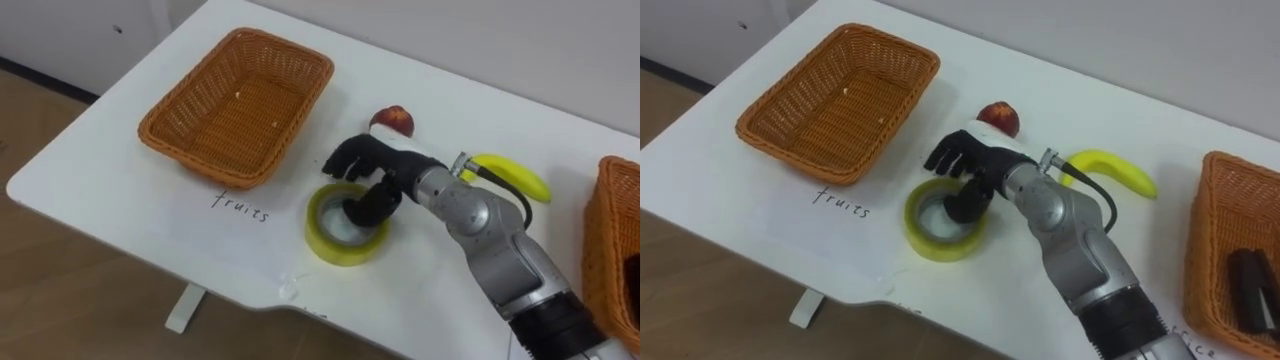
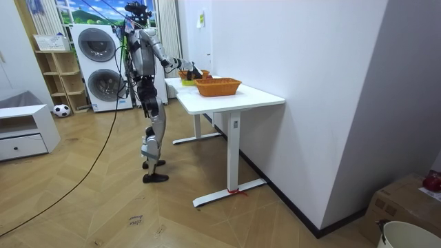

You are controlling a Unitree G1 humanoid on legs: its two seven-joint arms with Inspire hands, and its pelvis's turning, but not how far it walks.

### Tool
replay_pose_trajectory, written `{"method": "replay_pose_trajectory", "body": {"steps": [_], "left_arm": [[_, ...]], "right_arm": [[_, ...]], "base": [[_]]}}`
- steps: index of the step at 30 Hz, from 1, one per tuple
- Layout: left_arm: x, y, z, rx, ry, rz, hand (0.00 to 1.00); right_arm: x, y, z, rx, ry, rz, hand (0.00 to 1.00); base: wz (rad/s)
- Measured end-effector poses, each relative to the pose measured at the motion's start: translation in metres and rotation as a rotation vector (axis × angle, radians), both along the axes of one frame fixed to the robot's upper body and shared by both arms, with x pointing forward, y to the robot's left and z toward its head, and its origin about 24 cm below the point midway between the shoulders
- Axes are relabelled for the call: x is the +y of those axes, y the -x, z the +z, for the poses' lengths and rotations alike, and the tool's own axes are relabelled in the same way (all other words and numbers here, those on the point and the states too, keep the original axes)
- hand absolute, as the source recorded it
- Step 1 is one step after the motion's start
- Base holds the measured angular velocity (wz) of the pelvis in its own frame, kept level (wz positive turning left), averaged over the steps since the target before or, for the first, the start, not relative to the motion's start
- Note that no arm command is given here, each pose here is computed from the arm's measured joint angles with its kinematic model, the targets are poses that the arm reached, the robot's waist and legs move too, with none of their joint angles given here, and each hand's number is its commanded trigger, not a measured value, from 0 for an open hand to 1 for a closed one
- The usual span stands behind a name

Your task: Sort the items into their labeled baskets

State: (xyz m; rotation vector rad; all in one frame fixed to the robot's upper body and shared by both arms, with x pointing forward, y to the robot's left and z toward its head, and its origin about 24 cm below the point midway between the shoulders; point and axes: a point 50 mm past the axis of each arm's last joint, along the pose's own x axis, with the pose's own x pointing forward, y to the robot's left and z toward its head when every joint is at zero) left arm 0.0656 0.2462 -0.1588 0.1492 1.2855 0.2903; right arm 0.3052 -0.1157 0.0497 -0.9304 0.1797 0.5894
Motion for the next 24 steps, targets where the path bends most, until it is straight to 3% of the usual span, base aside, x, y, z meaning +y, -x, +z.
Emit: {"method": "replay_pose_trajectory", "body": {"steps": [24], "left_arm": [[-0.0020, -0.0073, 0.0008, -0.032, 0.013, 0.003, 0.00]], "right_arm": [[-0.0048, 0.0003, -0.0029, 0.020, 0.014, 0.005, 1.00]], "base": [[-0.01]]}}
